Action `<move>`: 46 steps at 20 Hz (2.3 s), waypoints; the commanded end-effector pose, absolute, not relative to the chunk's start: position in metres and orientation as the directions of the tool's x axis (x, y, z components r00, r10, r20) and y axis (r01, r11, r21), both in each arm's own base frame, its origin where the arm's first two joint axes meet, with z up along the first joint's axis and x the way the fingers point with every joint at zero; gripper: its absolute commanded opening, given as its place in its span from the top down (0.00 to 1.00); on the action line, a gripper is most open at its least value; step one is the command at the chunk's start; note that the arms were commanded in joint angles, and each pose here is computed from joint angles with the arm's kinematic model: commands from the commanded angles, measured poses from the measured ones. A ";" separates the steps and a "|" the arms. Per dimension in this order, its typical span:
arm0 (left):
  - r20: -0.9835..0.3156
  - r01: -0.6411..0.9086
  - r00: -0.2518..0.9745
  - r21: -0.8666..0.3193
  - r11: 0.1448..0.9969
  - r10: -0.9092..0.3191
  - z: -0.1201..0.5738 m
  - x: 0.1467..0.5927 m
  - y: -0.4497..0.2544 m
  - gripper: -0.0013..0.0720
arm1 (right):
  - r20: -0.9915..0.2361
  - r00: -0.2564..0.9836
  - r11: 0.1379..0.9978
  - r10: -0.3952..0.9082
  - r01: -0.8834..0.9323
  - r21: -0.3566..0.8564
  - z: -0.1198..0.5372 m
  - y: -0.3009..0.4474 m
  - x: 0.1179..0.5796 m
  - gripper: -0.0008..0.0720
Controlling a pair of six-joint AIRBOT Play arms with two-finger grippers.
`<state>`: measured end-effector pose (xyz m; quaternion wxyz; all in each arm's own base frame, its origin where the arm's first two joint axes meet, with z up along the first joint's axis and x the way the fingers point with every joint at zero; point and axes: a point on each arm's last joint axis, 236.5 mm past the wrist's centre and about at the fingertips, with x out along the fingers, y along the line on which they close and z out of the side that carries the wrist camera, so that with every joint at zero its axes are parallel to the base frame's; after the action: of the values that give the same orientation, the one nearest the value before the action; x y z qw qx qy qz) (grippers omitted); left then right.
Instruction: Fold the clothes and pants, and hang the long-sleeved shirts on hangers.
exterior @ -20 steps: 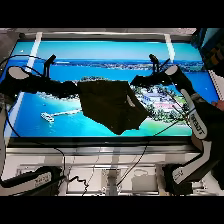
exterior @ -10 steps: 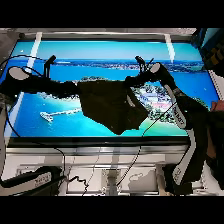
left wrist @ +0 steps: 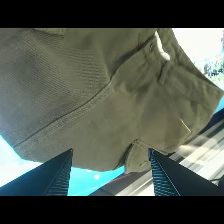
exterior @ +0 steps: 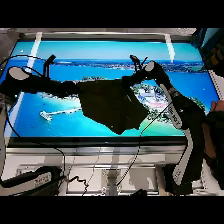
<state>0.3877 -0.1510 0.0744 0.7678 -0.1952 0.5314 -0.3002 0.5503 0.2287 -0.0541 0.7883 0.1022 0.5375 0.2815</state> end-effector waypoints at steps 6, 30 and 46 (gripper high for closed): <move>-0.698 0.254 0.257 -0.618 0.744 -0.668 0.074 0.388 -0.151 0.28 | -0.642 0.687 0.940 0.341 -0.251 0.231 0.028 0.157 0.650 0.94; -0.698 0.254 0.261 -0.617 0.745 -0.667 0.075 0.389 -0.151 0.28 | -0.805 -0.168 0.822 0.569 0.148 0.550 -0.016 0.027 0.406 0.25; -0.696 0.252 0.276 -0.613 0.749 -0.663 0.075 0.393 -0.150 0.28 | -0.941 -0.234 0.938 0.244 0.304 0.167 -0.069 0.031 0.400 0.14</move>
<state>0.3924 -0.1500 0.0752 0.7739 -0.1965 0.5244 -0.2958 0.3988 0.0381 -0.0652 0.5940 0.1650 0.7871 0.0201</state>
